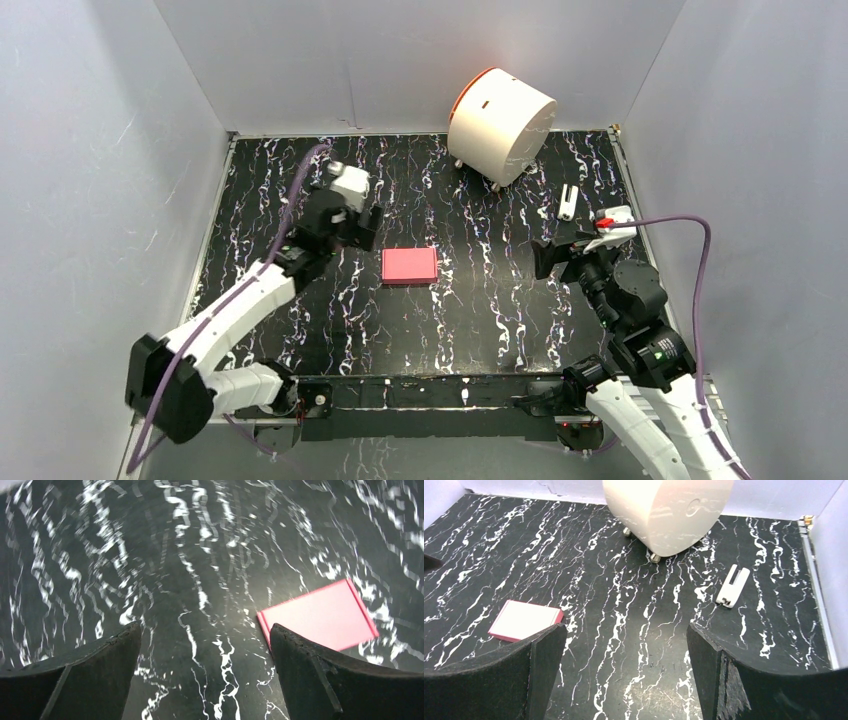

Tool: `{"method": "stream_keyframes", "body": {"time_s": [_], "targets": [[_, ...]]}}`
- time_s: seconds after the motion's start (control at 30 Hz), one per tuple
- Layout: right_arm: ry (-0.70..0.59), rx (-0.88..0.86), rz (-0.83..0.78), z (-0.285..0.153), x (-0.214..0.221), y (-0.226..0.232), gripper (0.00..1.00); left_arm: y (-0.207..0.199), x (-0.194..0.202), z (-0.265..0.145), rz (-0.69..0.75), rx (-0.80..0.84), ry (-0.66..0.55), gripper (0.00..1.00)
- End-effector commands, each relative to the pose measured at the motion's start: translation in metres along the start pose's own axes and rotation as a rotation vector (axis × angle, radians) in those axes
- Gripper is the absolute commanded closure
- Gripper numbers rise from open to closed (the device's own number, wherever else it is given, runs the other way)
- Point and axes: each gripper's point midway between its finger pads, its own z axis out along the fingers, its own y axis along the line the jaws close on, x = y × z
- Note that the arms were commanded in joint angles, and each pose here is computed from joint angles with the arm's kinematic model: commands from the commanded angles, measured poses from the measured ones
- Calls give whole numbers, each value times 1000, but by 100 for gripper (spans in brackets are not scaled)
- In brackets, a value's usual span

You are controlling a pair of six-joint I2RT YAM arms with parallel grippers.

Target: Fold the paper box

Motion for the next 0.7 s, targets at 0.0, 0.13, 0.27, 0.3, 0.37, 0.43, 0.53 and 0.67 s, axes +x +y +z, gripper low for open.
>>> {"method": "stream_keyframes", "body": {"time_s": [0.0,0.13,0.27,0.3,0.37,0.43,0.53,0.67], "targets": [[-86,62,-18,-13,-30,-13,1,49,0,-39,-424,-117,-65,3],[-102,96,-14,-19,-29,-20,1,88,3,-86,-582,-245,-221,2],[-122,129,-9,-24,-31,-26,1,101,-5,-140,-610,-263,-410,3],[-128,135,-10,-24,-32,-28,1,102,-6,-153,-613,-261,-451,3],[-133,144,-11,-25,-32,-30,1,109,-6,-179,-634,-275,-552,3],[-132,153,-8,-26,-32,-31,1,114,-2,-193,-654,-298,-622,4],[-134,164,-7,-26,-31,-33,1,120,1,-207,-675,-325,-708,4],[-131,170,-8,-25,-30,-34,2,128,0,-216,-722,-359,-742,4]]}}
